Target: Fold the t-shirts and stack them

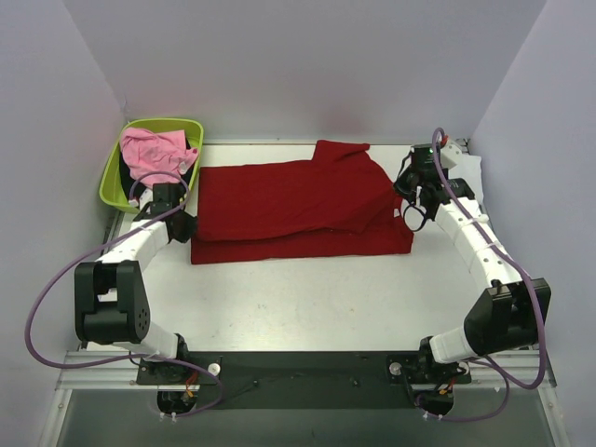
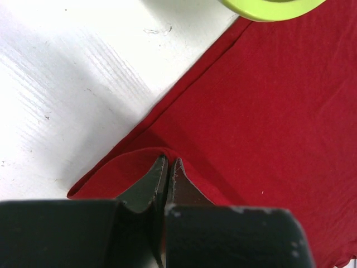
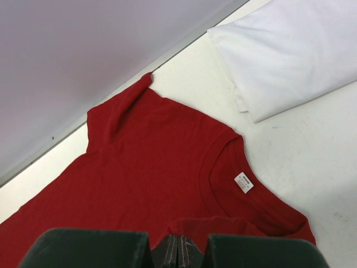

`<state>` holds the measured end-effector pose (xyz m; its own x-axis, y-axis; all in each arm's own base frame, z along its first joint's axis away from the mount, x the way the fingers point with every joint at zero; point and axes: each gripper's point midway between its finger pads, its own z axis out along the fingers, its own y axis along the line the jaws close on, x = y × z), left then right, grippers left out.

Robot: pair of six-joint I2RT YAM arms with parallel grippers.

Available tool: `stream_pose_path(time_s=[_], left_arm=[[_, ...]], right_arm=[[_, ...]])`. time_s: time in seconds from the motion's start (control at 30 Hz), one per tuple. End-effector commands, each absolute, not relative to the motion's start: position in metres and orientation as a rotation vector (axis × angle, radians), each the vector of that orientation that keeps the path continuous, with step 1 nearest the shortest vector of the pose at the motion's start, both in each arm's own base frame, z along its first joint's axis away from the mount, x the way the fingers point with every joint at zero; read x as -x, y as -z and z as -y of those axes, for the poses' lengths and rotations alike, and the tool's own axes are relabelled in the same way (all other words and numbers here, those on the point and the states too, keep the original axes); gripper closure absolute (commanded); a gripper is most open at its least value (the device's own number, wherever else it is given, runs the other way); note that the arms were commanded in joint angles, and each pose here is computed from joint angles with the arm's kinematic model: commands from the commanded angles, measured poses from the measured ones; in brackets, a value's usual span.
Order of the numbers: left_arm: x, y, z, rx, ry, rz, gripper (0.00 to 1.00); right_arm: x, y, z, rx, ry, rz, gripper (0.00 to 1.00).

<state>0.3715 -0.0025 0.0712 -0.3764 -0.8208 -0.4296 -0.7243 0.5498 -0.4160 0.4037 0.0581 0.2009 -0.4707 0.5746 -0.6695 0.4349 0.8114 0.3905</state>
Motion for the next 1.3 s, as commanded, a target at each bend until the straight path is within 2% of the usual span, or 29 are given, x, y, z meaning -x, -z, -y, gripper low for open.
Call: stream_pose_path(time_s=[0.0, 0.7, 0.8, 0.83, 0.87, 0.9, 0.93, 0.97, 1.03, 1.2, 1.27], left_arm=[[-0.397, -0.098, 0.000, 1.218, 0.264, -2.093, 1.00], [-0.412, -0.052, -0.001, 1.252, 0.191, -2.167, 1.00], [-0.413, -0.048, -0.001, 1.262, 0.189, -2.163, 0.95], [-0.414, -0.047, -0.001, 1.260, 0.196, -2.163, 0.85], [-0.414, -0.046, 0.000, 1.261, 0.198, -2.163, 0.70], [-0.415, -0.046, 0.000, 1.264, 0.201, -2.162, 0.54], [-0.415, -0.045, 0.000, 1.268, 0.203, -2.162, 0.36], [-0.414, -0.046, 0.000, 1.272, 0.200, -2.160, 0.28], [-0.413, -0.051, -0.003, 1.283, 0.187, -2.138, 0.14], [-0.412, -0.092, -0.005, 1.245, 0.226, -2.038, 0.11], [-0.406, -0.103, 0.015, 1.172, 0.255, -2.049, 0.11]], right_arm=[[-0.411, -0.220, -0.050, -0.758, -0.196, -2.078, 1.00], [-0.471, -0.168, -0.069, -0.747, -0.193, -2.191, 1.00], [-0.485, -0.154, -0.075, -0.726, -0.201, -2.217, 1.00], [-0.489, -0.145, -0.076, -0.724, -0.198, -2.232, 0.76], [-0.495, -0.145, -0.078, -0.707, -0.206, -2.217, 0.59], [-0.498, -0.143, -0.079, -0.696, -0.206, -2.214, 0.48], [-0.503, -0.142, -0.079, -0.690, -0.201, -2.200, 0.31], [-0.505, -0.143, -0.078, -0.676, -0.190, -2.194, 0.24], [-0.504, -0.147, -0.077, -0.663, -0.191, -2.160, 0.14], [-0.481, -0.172, -0.083, -0.606, -0.207, -2.079, 0.09], [-0.465, -0.180, -0.088, -0.574, -0.205, -2.085, 0.09]])
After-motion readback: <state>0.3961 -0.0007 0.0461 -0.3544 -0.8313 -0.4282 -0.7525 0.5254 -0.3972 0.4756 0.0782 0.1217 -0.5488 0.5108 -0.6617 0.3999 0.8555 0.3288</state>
